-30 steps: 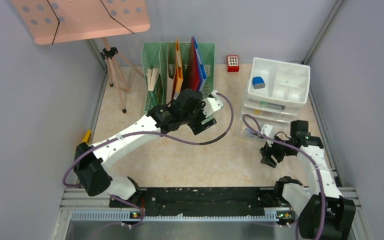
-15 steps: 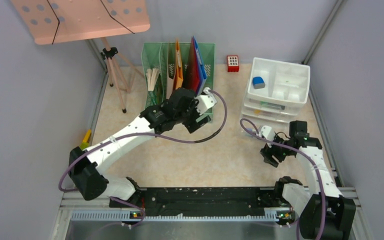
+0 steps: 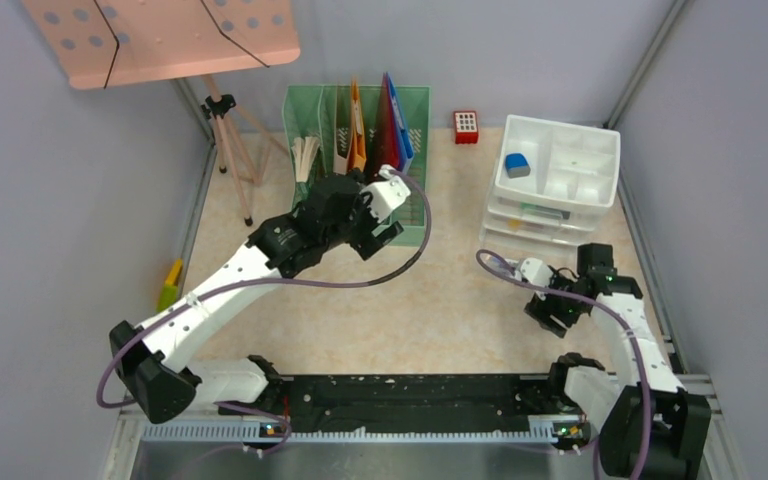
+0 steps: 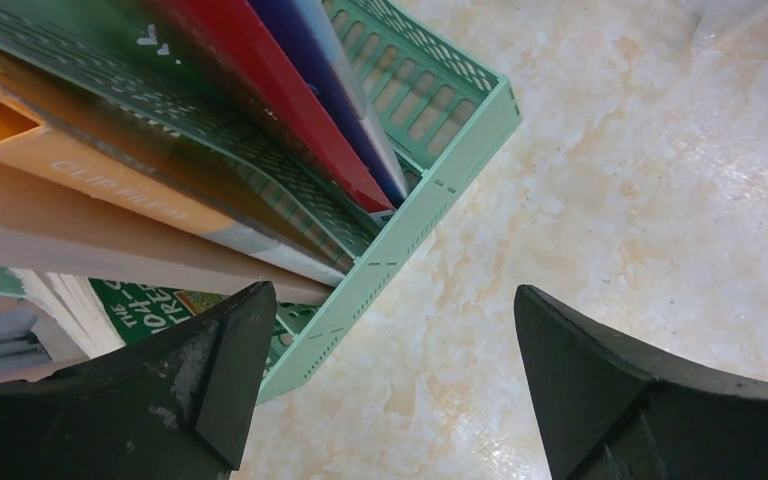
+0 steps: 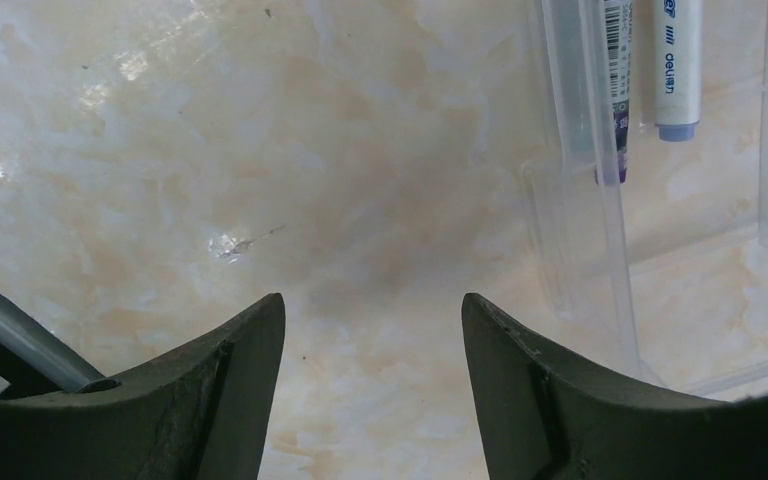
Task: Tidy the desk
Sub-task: Close the drawer in the storage box.
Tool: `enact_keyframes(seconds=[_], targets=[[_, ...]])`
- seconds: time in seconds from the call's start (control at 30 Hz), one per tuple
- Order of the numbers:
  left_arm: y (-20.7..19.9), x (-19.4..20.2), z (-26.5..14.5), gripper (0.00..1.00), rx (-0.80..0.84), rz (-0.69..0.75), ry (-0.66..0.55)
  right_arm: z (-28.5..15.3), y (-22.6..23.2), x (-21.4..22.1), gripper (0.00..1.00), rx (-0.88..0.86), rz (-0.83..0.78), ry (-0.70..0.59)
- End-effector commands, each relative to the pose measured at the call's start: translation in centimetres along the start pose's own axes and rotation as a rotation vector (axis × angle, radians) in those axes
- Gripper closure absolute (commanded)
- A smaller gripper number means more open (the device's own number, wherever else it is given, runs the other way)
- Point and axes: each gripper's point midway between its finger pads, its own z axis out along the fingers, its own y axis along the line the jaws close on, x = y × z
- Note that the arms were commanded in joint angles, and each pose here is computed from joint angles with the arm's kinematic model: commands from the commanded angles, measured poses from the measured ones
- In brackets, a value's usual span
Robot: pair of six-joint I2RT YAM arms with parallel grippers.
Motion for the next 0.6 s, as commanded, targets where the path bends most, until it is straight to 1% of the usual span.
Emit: enact_keyframes(seconds=[0.0,0.17,0.33,0.57], targets=[[1.7,-1.0,-1.8,0.06,-0.065,-0.014,-0.055,0.5,-1.0,0.6,0.35,0.016,-0.024,0.041],[2.5,-0.9,-2.5,0.05,-0.094,-0.021,-0.062,1.3,-2.8,0.5,0.37,0.074,-0.024,0.039],[3.3,-1.1,-3.2,0.05,-0.125,-0.017,-0.067,2.2,-5.4,1.1,0.38,0.159,-0.016,0.078],[4.3,-1.2,-4.0,0.04,-0.159,-0.023,-0.072,2.8,-9.5,0.0,0.39,0.259,0.023,0.058]])
